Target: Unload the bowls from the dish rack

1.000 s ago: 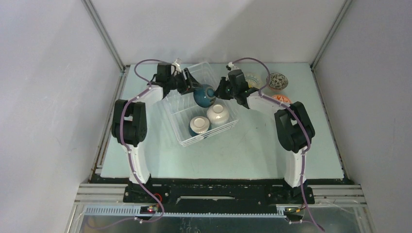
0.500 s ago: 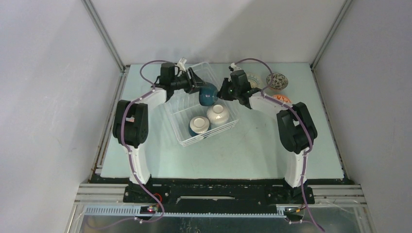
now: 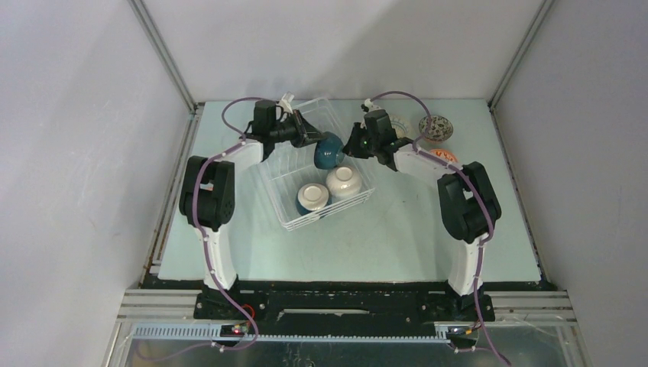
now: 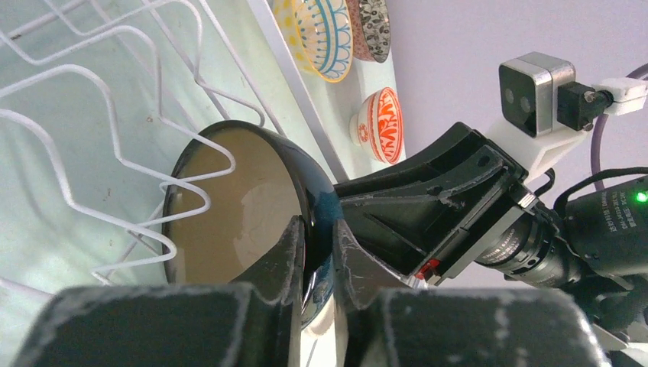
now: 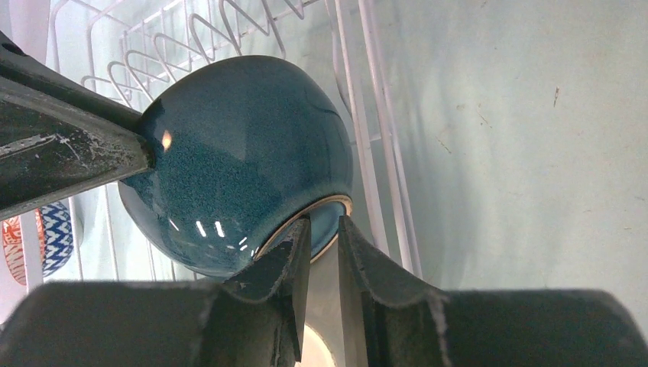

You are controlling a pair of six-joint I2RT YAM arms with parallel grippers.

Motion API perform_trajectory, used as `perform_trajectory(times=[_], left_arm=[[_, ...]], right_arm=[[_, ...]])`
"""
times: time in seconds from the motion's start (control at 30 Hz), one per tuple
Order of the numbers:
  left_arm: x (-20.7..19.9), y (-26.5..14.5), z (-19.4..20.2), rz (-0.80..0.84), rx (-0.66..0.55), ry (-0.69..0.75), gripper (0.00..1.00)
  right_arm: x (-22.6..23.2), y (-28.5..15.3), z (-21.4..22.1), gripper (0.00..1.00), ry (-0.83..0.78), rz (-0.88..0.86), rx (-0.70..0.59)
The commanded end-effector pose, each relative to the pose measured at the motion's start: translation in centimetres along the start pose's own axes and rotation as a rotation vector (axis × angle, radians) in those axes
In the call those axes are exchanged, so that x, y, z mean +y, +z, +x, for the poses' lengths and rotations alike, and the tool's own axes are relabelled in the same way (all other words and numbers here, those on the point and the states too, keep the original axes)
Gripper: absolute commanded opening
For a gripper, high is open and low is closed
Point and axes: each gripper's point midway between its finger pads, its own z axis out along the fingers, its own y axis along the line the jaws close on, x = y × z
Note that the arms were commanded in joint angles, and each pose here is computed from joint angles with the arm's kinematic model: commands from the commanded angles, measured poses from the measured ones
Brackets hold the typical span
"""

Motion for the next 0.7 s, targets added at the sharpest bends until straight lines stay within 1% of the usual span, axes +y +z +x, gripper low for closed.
perform_trajectory(times=[0.0,0.07,0.2,0.37,0.6,0.67], left_arm=[[-2.3,-0.4,0.7,0.082,0.033,0.042,0.10],[-2.4,-0.5,0.8,0.086,0.035,0.042,0.06],[-2.5,-0.6,0.8,0.088,0.037,0.045,0.00],[-3.4,-1.4,-0.1,0.110,0.016,0.048,0.00],[-7.0,-2.9,-1.2,0.206,-0.018,0.056,0.00],[-8.0,-3.3,-1.2,0.251,-0.026,0.025,0.00]], right_arm=[[1.4,-1.7,-2.5,0.29,-0.029,-0.040,-0.069],[1.6,-2.0,-2.8,0.29,-0.032,-0.042,-0.077],[1.8,-2.7,-3.4,0.29,-0.054,-0.042,-0.093],[1.8,-3.6,-4.2,0.28,-0.077,-0.028,-0.115],[2.6,-6.0,-5.7,0.28,-0.096,-0.033,-0.169],[2.6,-6.5,-6.0,0.28,-0.100,-0.025,-0.181]])
